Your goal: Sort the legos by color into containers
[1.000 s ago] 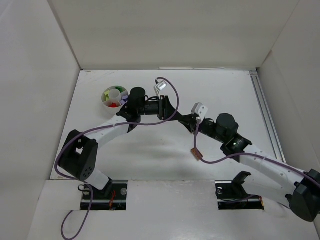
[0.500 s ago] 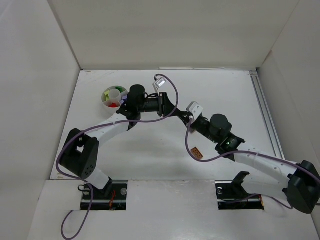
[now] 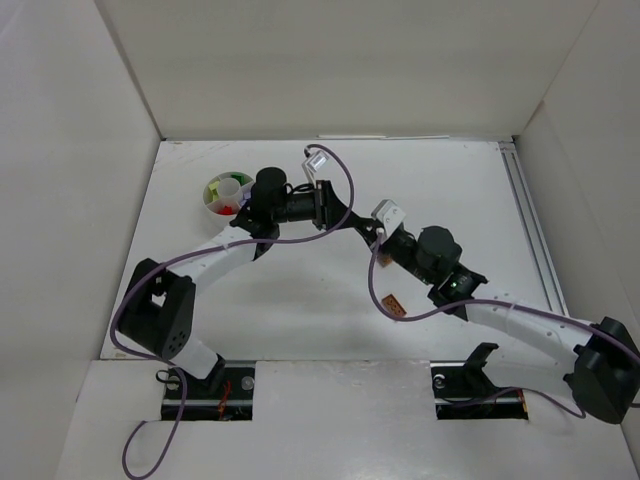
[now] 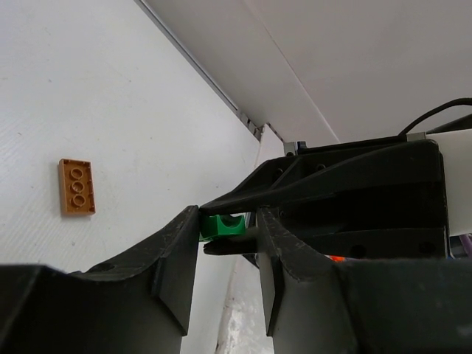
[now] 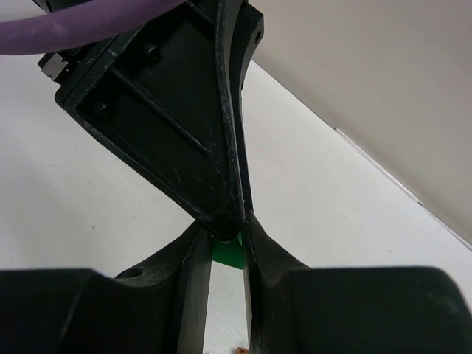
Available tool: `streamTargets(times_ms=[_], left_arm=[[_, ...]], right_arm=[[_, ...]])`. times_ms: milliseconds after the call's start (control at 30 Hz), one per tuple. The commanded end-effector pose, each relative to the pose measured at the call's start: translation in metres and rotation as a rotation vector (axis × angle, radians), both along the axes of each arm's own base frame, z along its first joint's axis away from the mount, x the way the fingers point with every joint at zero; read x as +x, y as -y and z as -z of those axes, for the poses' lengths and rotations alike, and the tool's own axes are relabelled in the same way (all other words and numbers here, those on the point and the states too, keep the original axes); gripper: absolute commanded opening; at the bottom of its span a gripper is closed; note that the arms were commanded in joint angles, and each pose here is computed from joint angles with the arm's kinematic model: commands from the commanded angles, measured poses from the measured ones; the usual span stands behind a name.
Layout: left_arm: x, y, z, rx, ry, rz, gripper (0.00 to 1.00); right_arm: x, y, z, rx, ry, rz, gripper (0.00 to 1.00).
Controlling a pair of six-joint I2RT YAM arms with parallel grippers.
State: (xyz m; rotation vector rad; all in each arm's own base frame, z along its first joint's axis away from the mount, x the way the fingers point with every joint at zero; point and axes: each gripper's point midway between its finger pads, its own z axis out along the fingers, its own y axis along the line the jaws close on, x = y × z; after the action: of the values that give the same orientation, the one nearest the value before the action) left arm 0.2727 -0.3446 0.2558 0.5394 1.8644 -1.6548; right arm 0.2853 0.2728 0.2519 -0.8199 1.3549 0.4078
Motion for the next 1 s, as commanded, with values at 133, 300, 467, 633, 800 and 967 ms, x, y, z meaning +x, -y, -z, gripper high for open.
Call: streamTargets(times_ms=[133,300,467,633,800,967], left_arm=[[-0.042,-0.004,-0.056,-0.086,0.078,0.125,0.00],[-0.031,-0.008,-0.058,-0.059,0.098,0.064,0.00],[-0.023,-0.010,-0.062,-0.046,0.103,0.031,0.00],[-0.013,-0.018,-0.065,-0.030,0.125,-0.024,0.00],[0.003,-0.029,-0.060,-0.010,0.111,-0.084,0.00],[0.024,-0.046,-0.058,0.009,0.120,-0.173,0.00]], right_arm=[[-0.029,-0.027,-0.043,0.075,0.044,-0.179,0.27],[-0.038,-0.023,-0.036,0.044,-0.008,-0.200,0.39],[-0.041,-0.025,-0.030,0.022,-0.033,-0.217,0.48],[-0.034,-0.014,-0.026,0.000,-0.057,-0.148,0.55],[-0.028,0.003,-0.037,0.029,-0.039,-0.052,0.65],[-0.024,0.016,-0.022,-0.011,-0.089,0.022,0.69]])
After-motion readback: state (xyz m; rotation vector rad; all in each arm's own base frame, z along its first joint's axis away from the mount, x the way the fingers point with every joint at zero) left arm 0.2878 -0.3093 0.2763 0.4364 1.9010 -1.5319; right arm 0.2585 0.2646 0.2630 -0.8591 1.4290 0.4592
